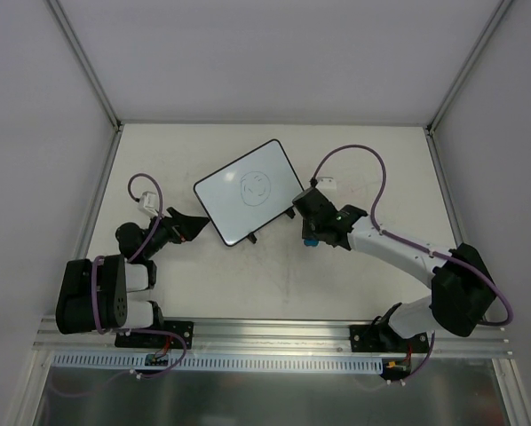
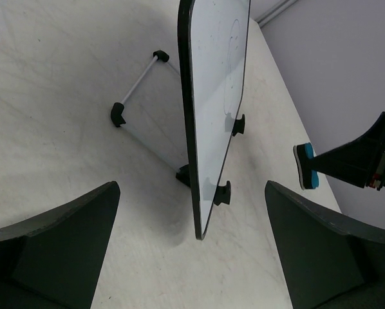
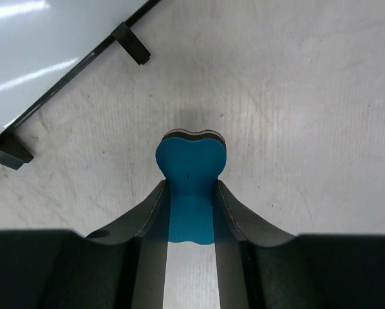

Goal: Erase the whiteboard

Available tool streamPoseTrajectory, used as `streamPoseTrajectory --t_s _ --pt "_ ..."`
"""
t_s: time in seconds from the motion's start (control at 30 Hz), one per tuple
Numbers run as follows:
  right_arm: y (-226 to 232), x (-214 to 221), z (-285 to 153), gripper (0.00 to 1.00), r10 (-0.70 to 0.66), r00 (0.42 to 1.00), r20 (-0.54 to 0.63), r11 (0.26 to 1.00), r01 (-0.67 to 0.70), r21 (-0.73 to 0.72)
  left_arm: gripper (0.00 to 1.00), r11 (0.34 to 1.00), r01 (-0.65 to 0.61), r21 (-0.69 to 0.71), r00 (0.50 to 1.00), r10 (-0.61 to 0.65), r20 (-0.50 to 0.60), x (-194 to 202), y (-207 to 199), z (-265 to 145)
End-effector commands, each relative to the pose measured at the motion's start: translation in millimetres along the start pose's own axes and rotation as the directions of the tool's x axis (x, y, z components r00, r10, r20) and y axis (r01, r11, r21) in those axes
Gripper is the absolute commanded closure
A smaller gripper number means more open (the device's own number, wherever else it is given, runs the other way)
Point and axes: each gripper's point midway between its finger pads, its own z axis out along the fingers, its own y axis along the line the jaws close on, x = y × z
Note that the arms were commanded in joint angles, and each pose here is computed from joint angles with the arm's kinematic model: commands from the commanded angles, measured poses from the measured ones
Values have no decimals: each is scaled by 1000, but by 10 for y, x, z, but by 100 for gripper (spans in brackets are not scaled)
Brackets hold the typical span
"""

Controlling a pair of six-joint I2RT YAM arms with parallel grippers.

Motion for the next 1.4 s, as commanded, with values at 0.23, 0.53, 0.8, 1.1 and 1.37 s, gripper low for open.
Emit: streamPoseTrajectory --t_s 0.23,0.53,0.8,1.1,1.37 --pt "92 -535 -123 100 -81 989 127 997 80 17 13 960 -176 217 981 154 116 -524 -311 253" --pt "383 -809 -157 100 -115 978 174 987 132 -90 24 950 -201 239 975 172 138 -673 -355 403" --pt "588 -920 -80 100 -129 971 203 970 166 -175 26 931 -218 293 974 188 127 -694 -485 542" --pt "791 -1103 -32 100 -67 956 286 957 143 -252 51 916 -211 341 977 191 92 -676 -527 669" --pt "977 -1232 10 100 -8 945 327 941 118 -316 56 907 -240 347 971 221 91 -636 -543 641"
